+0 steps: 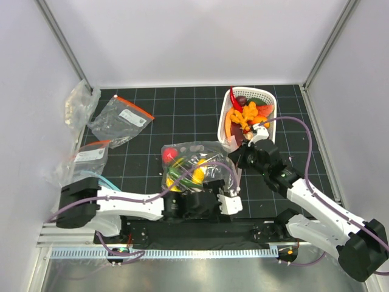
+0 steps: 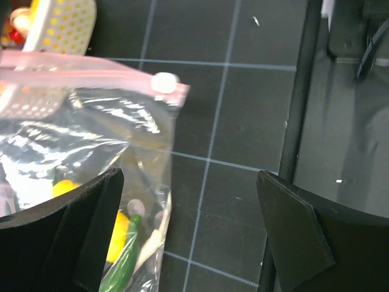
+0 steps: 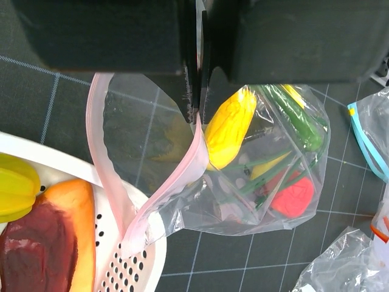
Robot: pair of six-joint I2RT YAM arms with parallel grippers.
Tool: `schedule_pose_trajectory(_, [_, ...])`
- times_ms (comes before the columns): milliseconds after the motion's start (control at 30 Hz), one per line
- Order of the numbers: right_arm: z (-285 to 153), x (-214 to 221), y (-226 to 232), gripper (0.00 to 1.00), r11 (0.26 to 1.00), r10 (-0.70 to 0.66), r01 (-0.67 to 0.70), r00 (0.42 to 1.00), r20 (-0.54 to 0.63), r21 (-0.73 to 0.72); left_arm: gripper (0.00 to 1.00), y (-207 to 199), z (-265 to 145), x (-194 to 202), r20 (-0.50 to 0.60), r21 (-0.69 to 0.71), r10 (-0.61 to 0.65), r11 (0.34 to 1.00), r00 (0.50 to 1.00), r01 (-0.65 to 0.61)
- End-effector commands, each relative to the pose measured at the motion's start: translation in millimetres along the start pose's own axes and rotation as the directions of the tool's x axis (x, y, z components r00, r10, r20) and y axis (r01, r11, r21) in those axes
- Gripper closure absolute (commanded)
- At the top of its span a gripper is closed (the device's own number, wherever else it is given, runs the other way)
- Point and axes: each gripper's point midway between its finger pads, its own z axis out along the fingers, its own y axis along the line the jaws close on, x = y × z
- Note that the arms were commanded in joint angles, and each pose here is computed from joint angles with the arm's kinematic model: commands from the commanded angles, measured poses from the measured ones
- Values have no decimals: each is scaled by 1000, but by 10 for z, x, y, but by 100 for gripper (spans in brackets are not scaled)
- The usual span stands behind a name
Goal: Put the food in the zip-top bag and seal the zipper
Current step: Pick up the zipper food storage bag at the center of the board.
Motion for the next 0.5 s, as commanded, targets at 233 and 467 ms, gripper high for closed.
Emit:
schedule_pose_trajectory(233, [-98,-291,201,99,995,76,-68,992,106,-75,17,259,246,-154,-6,-275,143,951,990,-139])
schedule_pose_trajectory(467, [-151,-329,189,99,994,89,-78,986,140,-81,25,266,478,-219,-9,-321,183,930,983,-176])
